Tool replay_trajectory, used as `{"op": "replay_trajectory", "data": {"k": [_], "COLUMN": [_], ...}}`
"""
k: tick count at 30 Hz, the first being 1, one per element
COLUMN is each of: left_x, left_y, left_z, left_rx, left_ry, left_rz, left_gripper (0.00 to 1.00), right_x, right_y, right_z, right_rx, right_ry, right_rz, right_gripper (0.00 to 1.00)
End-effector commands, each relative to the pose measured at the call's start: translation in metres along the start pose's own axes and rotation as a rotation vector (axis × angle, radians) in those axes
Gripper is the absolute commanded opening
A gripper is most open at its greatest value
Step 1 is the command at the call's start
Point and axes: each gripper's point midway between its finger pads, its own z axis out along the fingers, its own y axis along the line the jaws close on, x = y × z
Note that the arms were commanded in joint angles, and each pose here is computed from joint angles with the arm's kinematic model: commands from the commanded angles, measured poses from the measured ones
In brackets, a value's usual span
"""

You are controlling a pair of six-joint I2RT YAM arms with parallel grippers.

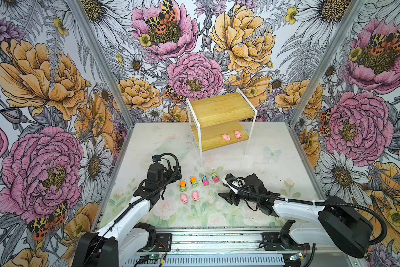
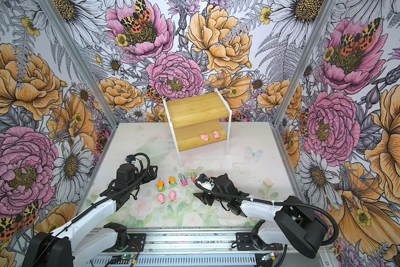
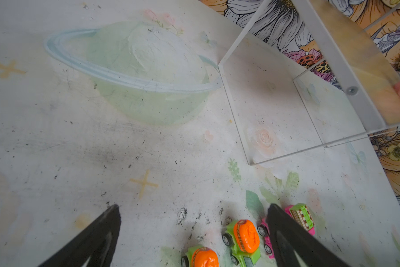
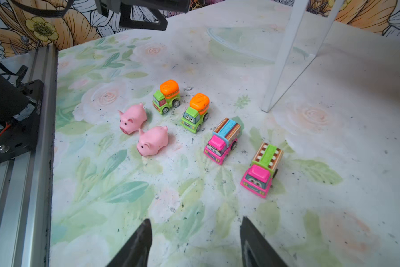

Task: Place and organize the plastic toys onto the shelf
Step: 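Move the right gripper back toward the remaining pigs and trucks, then lower the right gripper and close it on the nearest pink pig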

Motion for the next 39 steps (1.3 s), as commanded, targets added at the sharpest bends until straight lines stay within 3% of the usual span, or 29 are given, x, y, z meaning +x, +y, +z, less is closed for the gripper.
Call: {"op": "replay_trajectory", "data": {"k": [1,8,21,39], "left_x": [0.005,0.015,0.013,0.014], "left_y": [0.001,0.011,0.013,0.020], "left_z": [0.002,0.004,-0.008,-0.019], "left_rx": [0.005,-0.031,-0.039,-0.071], "left_ry": [0.024,0.050,0.035,0.024], "left_rz": [-0.021,-0.036,-0.086,-0.092], "left_gripper": [0.99,0.99,0.99,0.99], "right_x": [-0.006,0.001,-0.003,0.003], "right_y": [0.012,0.036,0.054,0.050], "right_z": [0.007,0.040,0.105,0.131], "right_rx": [-0.008,-0.026,-0.073,-0.159], "right_ry": [-0.025,0.021,0.073,0.133], "right_rz": [-0.028,-0.076,-0.037,0.008], "right_gripper": [0.62,0.64,0.65,0.60]}}
